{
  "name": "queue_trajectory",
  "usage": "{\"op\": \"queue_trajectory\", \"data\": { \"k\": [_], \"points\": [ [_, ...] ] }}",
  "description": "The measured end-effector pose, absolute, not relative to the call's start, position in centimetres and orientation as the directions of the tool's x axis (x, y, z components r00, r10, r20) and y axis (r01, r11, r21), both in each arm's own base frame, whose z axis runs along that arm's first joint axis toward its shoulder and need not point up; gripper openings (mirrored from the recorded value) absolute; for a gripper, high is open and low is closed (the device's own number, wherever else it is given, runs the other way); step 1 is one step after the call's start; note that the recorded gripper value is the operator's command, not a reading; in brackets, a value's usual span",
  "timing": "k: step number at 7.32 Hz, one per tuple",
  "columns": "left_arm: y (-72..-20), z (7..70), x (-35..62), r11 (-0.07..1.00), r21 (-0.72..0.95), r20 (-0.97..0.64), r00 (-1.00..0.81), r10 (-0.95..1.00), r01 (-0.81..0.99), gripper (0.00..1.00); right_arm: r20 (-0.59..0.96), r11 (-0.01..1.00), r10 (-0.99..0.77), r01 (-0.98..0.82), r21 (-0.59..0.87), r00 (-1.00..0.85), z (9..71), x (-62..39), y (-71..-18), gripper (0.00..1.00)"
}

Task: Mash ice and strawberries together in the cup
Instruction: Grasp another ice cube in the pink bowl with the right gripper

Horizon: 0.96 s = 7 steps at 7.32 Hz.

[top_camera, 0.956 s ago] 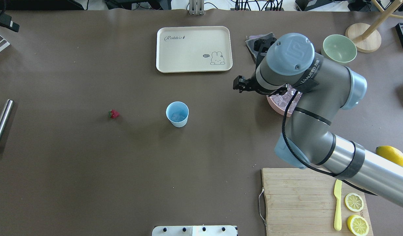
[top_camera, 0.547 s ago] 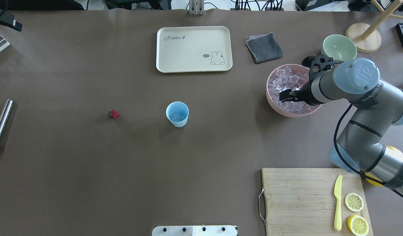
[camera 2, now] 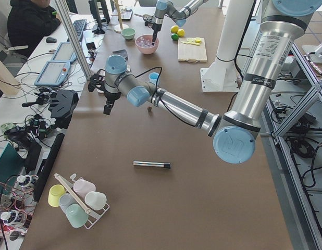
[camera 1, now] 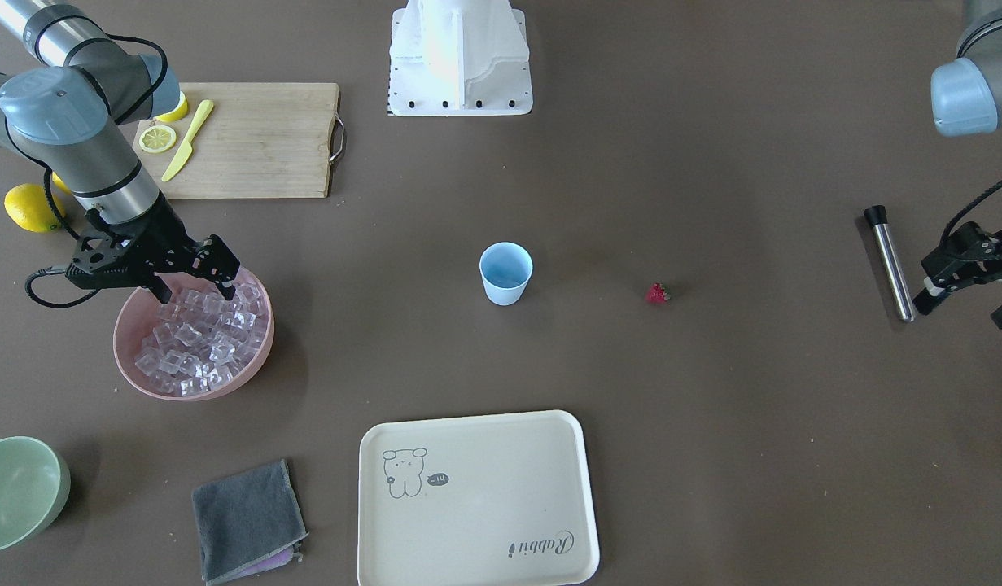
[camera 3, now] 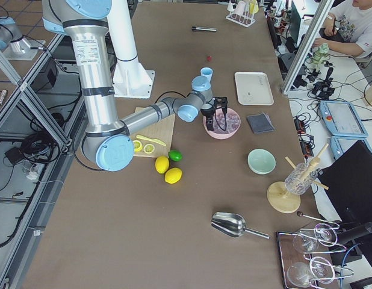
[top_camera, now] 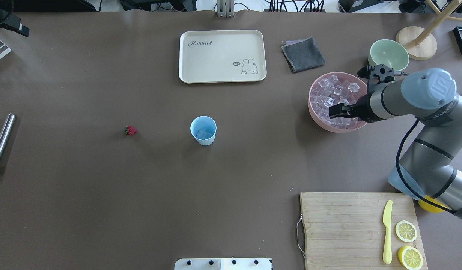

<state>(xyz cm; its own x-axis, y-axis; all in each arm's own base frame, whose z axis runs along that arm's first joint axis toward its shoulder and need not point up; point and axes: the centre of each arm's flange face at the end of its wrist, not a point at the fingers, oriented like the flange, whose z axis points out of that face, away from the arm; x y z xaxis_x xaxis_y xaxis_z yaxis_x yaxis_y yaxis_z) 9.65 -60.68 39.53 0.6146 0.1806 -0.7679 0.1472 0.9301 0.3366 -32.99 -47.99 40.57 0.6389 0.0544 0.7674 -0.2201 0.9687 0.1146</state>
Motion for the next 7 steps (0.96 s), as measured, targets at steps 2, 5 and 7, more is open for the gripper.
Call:
{"op": "queue_trajectory", "data": {
  "k": [2,5,7],
  "points": [
    [-60.3,39.7,10.0,0.932,0.335,-0.769,0.612,0.185,0.14,0.98,0.755,0.976,0.103,-0.213,0.049,0.647,35.7,-31.3,-49.5,0.97],
    [-60.3,39.9,10.0,0.932,0.336,-0.766,0.616,0.185,0.138,0.98,0.729,0.979,0.094,-0.197,0.057,0.678,36.1,-31.8,-50.5,0.97],
    [-60.3,39.9,10.1,0.932,0.335,-0.767,0.615,0.183,0.14,0.98,0.708,0.981,0.055,-0.169,0.092,0.704,37.6,-33.0,-52.1,0.97]
  ]
}}
